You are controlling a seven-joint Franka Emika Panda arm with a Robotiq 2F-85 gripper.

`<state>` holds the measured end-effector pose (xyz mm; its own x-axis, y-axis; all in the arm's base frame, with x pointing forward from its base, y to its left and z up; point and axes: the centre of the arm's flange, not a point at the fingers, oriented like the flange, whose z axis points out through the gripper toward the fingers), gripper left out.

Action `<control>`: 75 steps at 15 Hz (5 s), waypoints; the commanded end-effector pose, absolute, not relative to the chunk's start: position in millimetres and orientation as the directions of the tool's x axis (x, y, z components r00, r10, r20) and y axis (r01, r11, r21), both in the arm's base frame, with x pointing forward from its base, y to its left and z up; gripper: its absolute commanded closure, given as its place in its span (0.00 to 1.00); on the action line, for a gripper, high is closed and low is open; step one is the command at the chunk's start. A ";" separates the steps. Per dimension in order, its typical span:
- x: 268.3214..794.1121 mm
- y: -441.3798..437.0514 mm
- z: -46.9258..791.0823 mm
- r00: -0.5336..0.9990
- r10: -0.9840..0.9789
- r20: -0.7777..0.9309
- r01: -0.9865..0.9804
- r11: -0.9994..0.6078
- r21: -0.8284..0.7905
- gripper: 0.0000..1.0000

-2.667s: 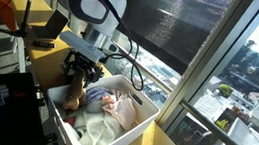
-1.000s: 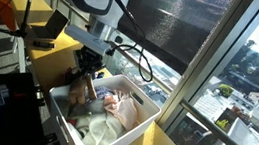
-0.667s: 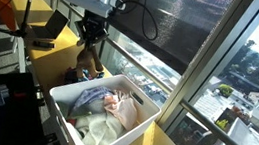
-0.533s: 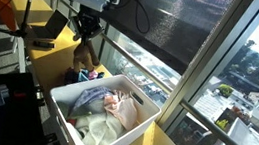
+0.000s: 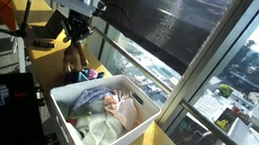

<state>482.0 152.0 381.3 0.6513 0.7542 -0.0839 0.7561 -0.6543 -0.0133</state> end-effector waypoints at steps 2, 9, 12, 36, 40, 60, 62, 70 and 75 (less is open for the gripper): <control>506.1 182.2 379.8 0.616 0.783 -0.082 0.786 -0.618 0.010 0.98; 541.3 224.0 347.0 0.556 0.823 -0.122 0.828 -0.560 -0.004 0.98; 555.8 220.2 327.1 0.566 0.808 -0.163 0.818 -0.575 -0.008 0.60; 599.2 -68.1 341.3 0.891 0.454 0.021 0.448 -0.885 0.125 0.00; 638.1 -89.5 289.6 0.913 0.406 0.051 0.400 -0.912 0.094 0.00; 577.9 -146.7 149.6 0.950 0.230 -0.211 0.215 -0.972 -0.091 0.78; 574.0 -154.8 182.0 0.958 0.221 -0.183 0.212 -0.975 -0.070 0.94; 582.8 -135.4 340.6 0.968 0.247 -0.050 0.247 -0.969 -0.014 1.00; 596.9 -98.1 464.8 0.952 0.297 0.071 0.295 -0.955 0.035 1.00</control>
<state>593.1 -118.6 394.3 0.9642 0.2651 0.0103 0.2648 -0.9640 0.0237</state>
